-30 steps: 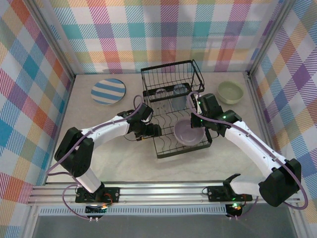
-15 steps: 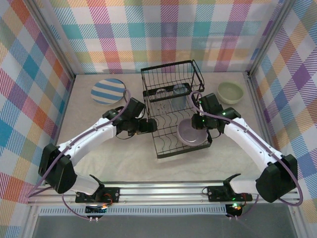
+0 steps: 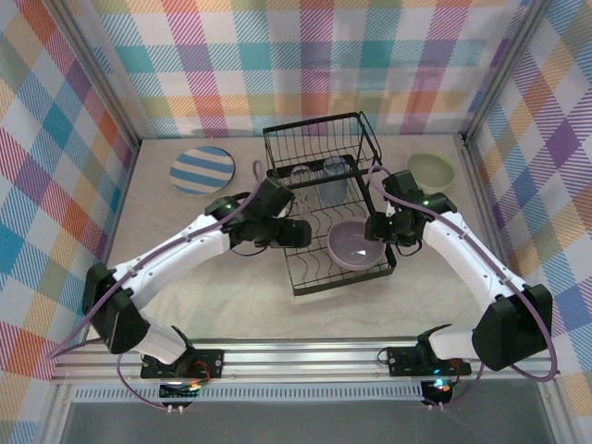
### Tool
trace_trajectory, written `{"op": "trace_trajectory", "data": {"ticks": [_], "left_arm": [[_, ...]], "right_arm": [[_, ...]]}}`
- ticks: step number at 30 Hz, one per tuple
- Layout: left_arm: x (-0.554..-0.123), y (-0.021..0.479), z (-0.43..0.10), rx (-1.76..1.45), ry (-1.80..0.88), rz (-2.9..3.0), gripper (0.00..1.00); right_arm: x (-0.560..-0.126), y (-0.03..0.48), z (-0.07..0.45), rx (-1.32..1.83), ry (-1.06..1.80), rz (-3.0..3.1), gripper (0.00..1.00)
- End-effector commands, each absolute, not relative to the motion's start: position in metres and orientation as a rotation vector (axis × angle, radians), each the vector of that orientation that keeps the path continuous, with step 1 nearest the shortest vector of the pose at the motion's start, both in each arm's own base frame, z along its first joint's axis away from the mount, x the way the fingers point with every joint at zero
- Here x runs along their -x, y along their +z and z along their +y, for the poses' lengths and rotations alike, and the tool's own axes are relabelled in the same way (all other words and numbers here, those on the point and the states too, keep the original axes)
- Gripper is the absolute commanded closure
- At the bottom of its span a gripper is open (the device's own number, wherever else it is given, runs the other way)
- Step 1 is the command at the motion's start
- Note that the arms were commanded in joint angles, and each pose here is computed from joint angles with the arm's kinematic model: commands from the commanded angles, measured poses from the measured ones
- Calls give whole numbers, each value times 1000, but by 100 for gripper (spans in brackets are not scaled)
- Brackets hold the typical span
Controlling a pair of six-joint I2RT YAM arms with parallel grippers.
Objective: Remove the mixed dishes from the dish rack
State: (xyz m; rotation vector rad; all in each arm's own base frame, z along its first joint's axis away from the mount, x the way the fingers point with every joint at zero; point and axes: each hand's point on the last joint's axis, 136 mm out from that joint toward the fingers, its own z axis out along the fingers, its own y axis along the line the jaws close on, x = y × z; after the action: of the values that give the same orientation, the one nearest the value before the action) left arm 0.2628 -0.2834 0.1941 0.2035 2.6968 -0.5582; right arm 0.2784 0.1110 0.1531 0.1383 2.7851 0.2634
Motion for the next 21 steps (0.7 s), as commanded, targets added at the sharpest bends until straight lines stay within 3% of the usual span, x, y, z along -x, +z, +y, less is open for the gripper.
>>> {"op": "trace_trajectory", "data": {"ticks": [1, 8, 21], "left_arm": [[-265, 189, -304, -301, -481, 2719, 23], [-278, 162, -345, -365, -381, 2787, 28], [-301, 106, -365, -320, -233, 2878, 37]], "right_arm": [[-268, 155, 110, -194, 324, 2794, 38], [-265, 161, 98, -236, 327, 2767, 28], [-251, 171, 90, -233, 353, 2717, 8]]}}
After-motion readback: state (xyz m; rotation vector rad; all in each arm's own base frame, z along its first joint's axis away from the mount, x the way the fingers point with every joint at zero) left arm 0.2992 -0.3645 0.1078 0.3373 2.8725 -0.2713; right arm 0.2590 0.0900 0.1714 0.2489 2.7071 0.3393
